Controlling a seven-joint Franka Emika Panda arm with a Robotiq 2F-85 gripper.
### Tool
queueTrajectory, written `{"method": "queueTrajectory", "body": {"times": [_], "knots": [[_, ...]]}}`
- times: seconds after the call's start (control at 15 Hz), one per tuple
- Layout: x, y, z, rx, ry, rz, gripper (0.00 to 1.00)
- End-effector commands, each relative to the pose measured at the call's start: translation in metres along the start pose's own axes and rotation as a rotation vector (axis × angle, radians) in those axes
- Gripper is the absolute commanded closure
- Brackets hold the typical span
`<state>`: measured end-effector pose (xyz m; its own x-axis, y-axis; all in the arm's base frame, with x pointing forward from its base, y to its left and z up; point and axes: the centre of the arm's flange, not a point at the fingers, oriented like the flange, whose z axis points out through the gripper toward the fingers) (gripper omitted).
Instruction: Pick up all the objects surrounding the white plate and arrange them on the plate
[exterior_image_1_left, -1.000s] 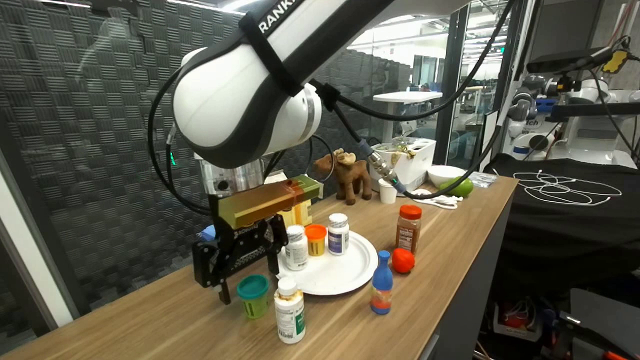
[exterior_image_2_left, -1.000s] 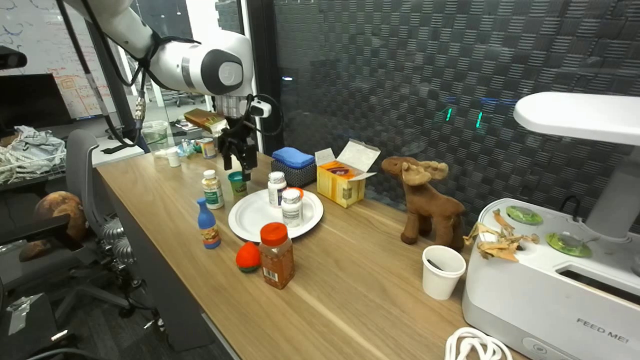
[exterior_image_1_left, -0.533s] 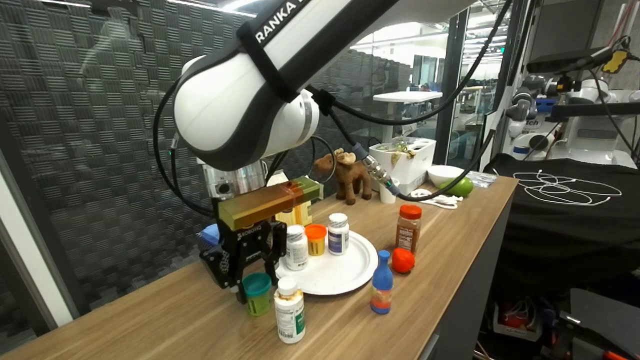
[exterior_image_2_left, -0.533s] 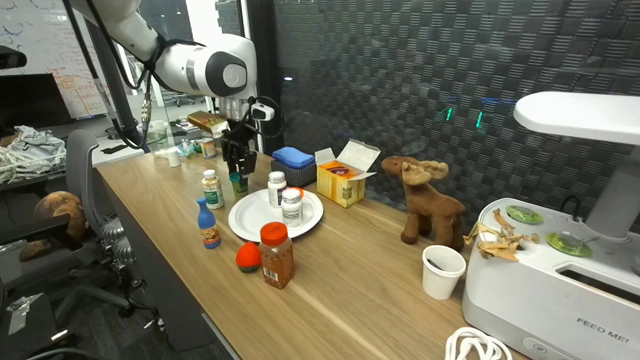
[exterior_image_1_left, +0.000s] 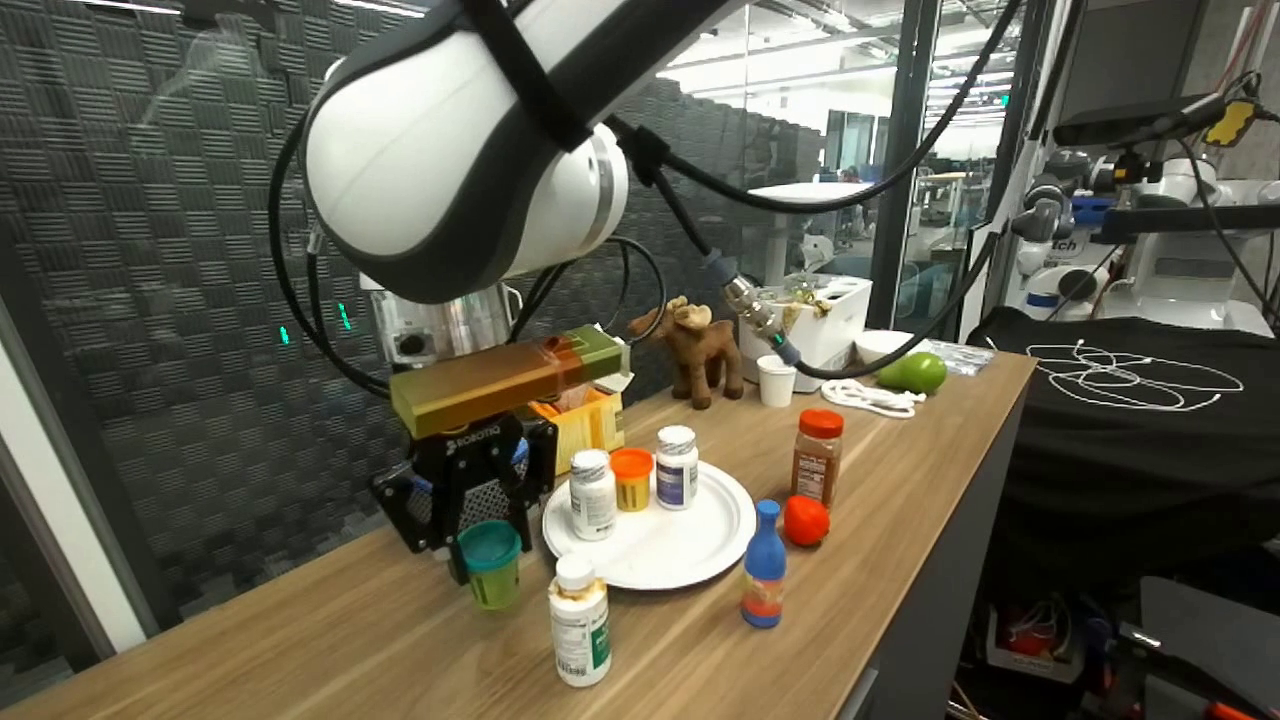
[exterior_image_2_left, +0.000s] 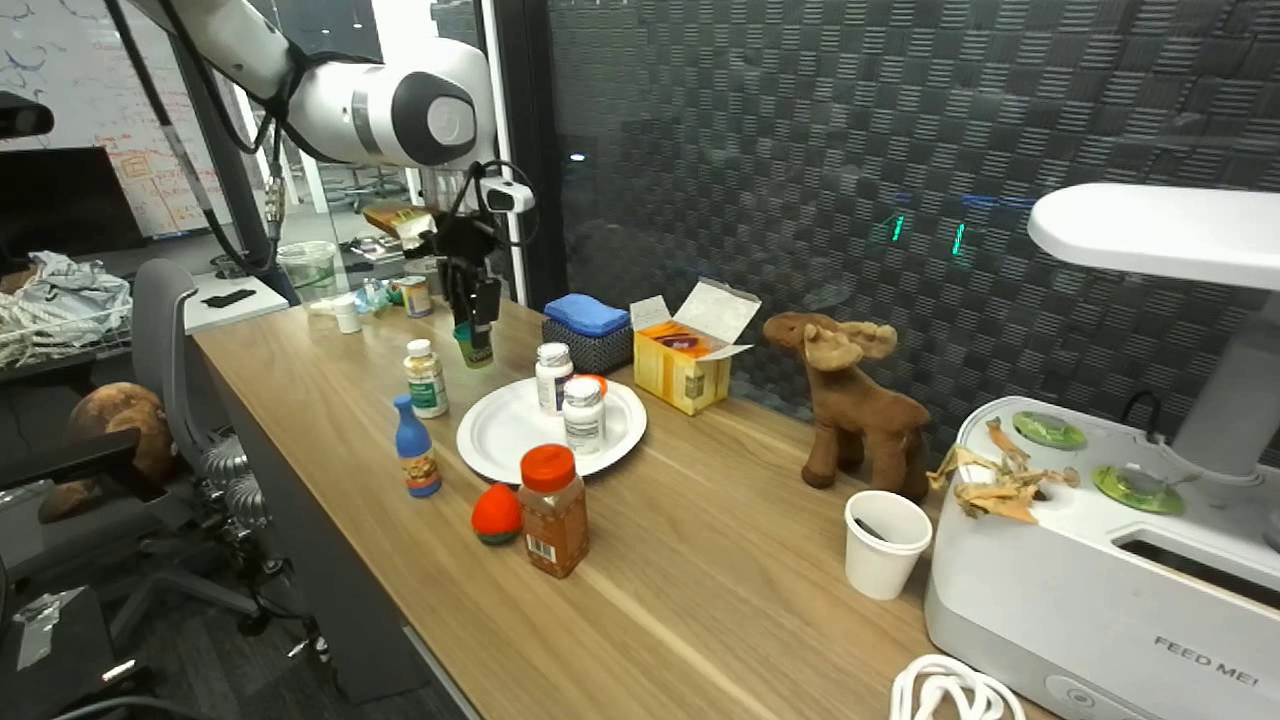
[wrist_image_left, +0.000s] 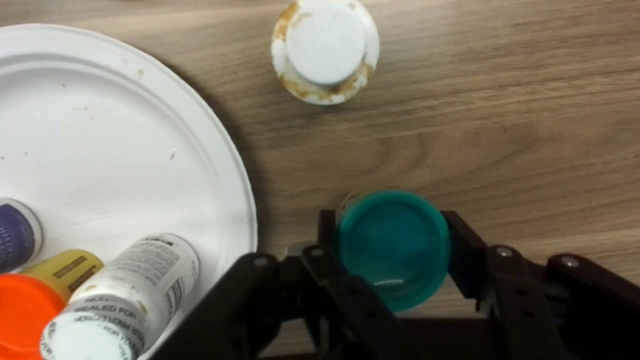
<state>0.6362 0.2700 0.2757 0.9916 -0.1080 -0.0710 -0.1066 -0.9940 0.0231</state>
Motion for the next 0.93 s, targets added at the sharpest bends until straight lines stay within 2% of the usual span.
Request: {"method": "queueTrajectory", "body": {"times": [0.0,0.2,0.87], "knots": [[-0.026,0.014,-0.026,-0.023,0.054,0.093,0.72],[-0.033,0.034,-0.028,-0.011,0.06,0.174,0.72],[-0.034,0.105,0.004,0.025,0.093,0.388,0.72]]}}
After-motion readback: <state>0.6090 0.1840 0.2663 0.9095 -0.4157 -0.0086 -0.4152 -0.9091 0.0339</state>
